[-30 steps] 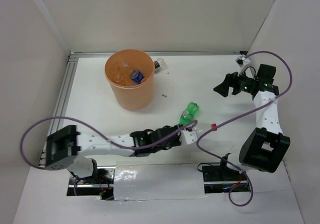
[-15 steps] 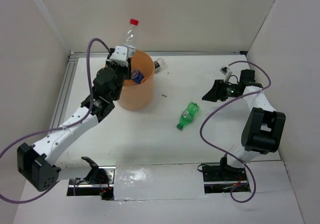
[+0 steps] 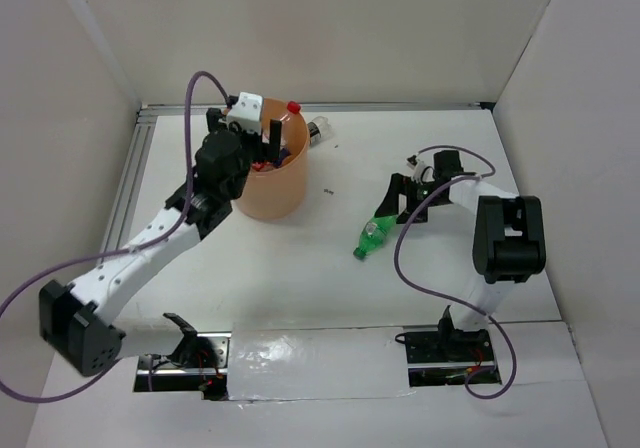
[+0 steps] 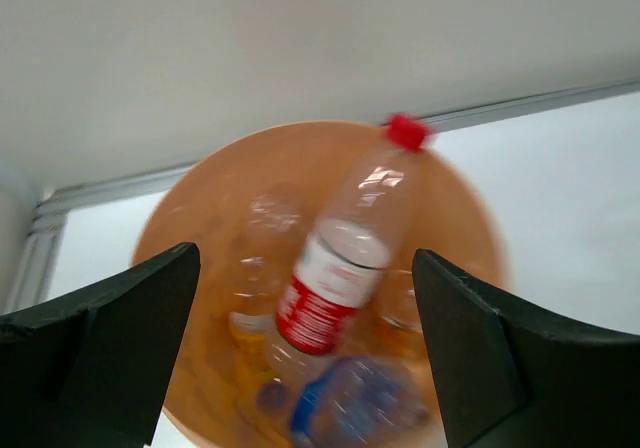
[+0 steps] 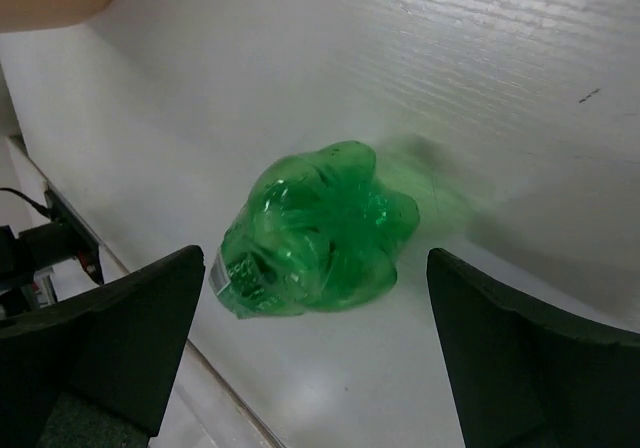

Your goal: Put the plastic bottles in the bin

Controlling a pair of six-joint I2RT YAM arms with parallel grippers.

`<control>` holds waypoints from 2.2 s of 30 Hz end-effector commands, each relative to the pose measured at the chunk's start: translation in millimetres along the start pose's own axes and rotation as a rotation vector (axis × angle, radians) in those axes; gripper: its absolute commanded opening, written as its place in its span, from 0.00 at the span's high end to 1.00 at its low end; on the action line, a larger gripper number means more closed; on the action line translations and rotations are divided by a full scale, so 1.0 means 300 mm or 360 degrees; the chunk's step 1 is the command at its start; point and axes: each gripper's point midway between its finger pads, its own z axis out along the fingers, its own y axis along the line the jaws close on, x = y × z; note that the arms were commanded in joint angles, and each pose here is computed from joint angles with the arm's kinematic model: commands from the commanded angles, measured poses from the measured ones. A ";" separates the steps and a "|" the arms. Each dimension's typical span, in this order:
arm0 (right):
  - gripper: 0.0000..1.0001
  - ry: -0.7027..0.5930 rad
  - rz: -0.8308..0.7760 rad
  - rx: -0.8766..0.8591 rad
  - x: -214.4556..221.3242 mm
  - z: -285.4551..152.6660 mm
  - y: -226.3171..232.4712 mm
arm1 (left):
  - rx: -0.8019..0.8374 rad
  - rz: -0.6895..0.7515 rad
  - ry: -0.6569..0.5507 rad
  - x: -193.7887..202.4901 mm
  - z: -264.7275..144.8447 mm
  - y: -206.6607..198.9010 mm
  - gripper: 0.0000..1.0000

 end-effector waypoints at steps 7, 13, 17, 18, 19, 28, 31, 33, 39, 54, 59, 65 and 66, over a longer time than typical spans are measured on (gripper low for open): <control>0.38 0.0161 0.0107 0.0003 0.018 0.140 -0.025 | 0.0624 -0.0122 -0.0161 0.031 -0.489 -0.277 0.00; 0.94 0.0113 -0.0323 -0.0253 -0.187 0.036 0.182 | 0.0788 -0.0336 0.0181 0.401 -0.687 -0.380 0.00; 0.95 -0.0167 -0.0902 -0.0429 -0.461 -0.124 0.459 | 0.0766 -0.0416 0.0386 0.579 -0.729 -0.414 0.00; 0.97 -0.0243 -0.1002 -0.0454 -0.513 -0.159 0.523 | 0.0762 -0.0480 0.0435 0.605 -0.740 -0.427 0.00; 0.97 -0.0377 -0.1169 -0.0530 -0.588 -0.229 0.655 | 0.0761 -0.0499 0.0438 0.616 -0.738 -0.435 0.00; 0.90 -0.0807 -0.1816 -0.1023 -0.676 -0.280 1.248 | 0.0754 -0.0472 0.0559 0.729 -0.747 -0.469 0.00; 0.79 -0.0779 -0.1819 -0.1066 -0.638 -0.149 1.346 | 0.0740 -0.0528 0.0581 0.726 -0.754 -0.462 0.00; 0.59 -0.0756 -0.1797 -0.1051 -0.632 -0.042 1.360 | 0.0750 -0.0533 0.0594 0.727 -0.767 -0.457 0.00; 0.00 -0.0983 -0.1834 -0.0874 -0.760 -0.073 1.359 | 0.0707 -0.0556 0.0585 0.715 -0.775 -0.417 0.00; 0.90 -0.0962 -0.1742 -0.0233 -1.055 0.029 0.702 | 0.0809 -0.0443 0.0637 0.745 -0.785 -0.478 0.00; 0.90 -0.1076 -0.1556 -0.0303 -1.121 0.207 0.654 | 0.0806 -0.0413 0.0644 0.745 -0.781 -0.488 0.00; 0.87 -0.1052 -0.1547 -0.0332 -1.098 0.453 0.601 | 0.0808 -0.0460 0.0694 0.752 -0.791 -0.499 0.00; 0.87 -0.1061 -0.1554 -0.0334 -1.101 0.469 0.591 | 0.0804 -0.0447 0.0704 0.759 -0.793 -0.495 0.00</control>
